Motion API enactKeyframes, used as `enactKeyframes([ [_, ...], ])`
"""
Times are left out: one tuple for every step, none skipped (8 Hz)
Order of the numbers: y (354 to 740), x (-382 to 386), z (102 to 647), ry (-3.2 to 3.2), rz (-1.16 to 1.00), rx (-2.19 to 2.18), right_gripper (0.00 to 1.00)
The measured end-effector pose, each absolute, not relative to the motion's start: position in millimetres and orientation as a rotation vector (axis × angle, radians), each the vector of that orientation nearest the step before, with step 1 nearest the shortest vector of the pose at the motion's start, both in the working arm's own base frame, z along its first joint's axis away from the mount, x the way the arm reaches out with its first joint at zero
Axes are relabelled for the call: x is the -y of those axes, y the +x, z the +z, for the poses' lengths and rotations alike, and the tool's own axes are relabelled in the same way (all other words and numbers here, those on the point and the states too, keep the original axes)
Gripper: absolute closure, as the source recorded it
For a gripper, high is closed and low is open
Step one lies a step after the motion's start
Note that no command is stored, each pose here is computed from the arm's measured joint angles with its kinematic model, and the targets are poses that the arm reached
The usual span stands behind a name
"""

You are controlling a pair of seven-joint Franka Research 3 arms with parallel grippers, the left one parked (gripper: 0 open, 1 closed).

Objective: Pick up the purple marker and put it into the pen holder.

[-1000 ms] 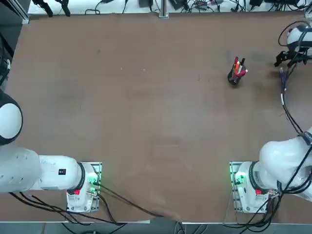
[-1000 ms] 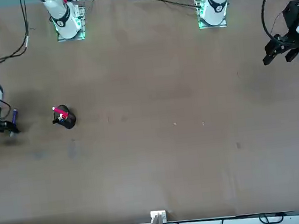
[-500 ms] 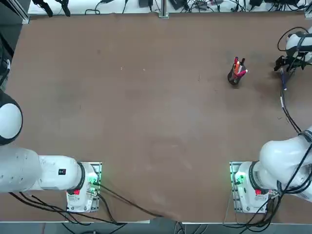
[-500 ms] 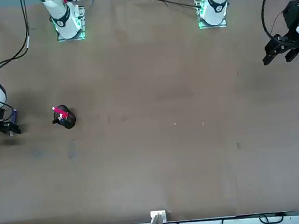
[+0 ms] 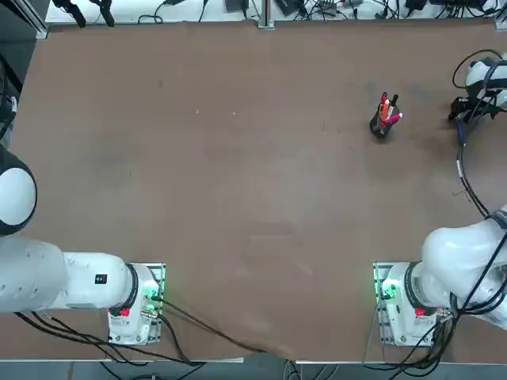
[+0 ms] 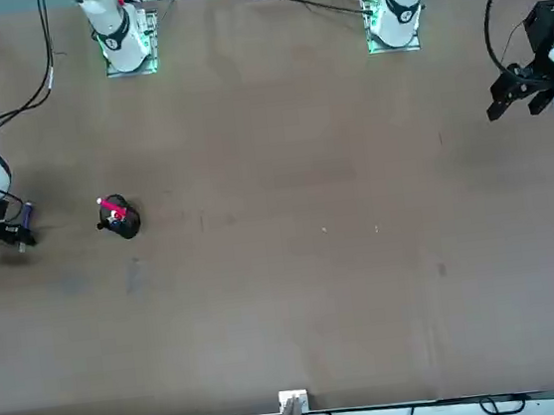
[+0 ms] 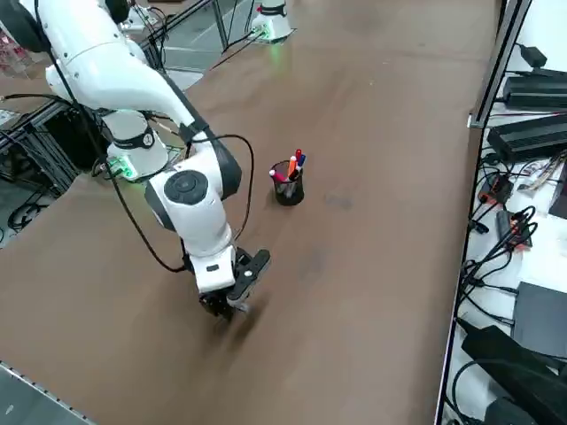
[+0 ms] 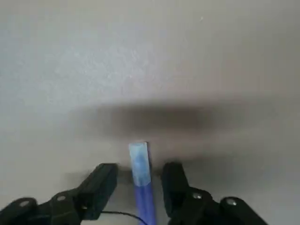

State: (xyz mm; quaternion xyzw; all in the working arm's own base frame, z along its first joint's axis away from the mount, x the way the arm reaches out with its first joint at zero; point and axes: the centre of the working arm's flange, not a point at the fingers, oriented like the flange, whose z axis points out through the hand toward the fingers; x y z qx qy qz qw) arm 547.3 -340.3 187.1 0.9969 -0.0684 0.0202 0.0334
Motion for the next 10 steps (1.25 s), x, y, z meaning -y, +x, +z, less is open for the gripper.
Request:
enactKeyframes([
  [549,340,189,3.065,0.07,0.209,0.52],
  [550,339,190,3.066,0.071,0.207,0.57],
  [551,339,193,3.064,0.079,0.206,0.76],
  [553,339,197,3.061,0.088,0.213,0.83],
  [554,336,196,3.067,0.08,0.212,0.85],
  [557,331,200,3.078,0.06,0.205,0.86],
  [562,325,216,3.089,0.033,0.192,0.86],
  [569,316,244,3.098,0.013,0.178,0.86],
  [575,303,280,3.104,-0.007,0.175,0.86],
  [580,285,318,3.105,-0.02,0.196,0.86],
])
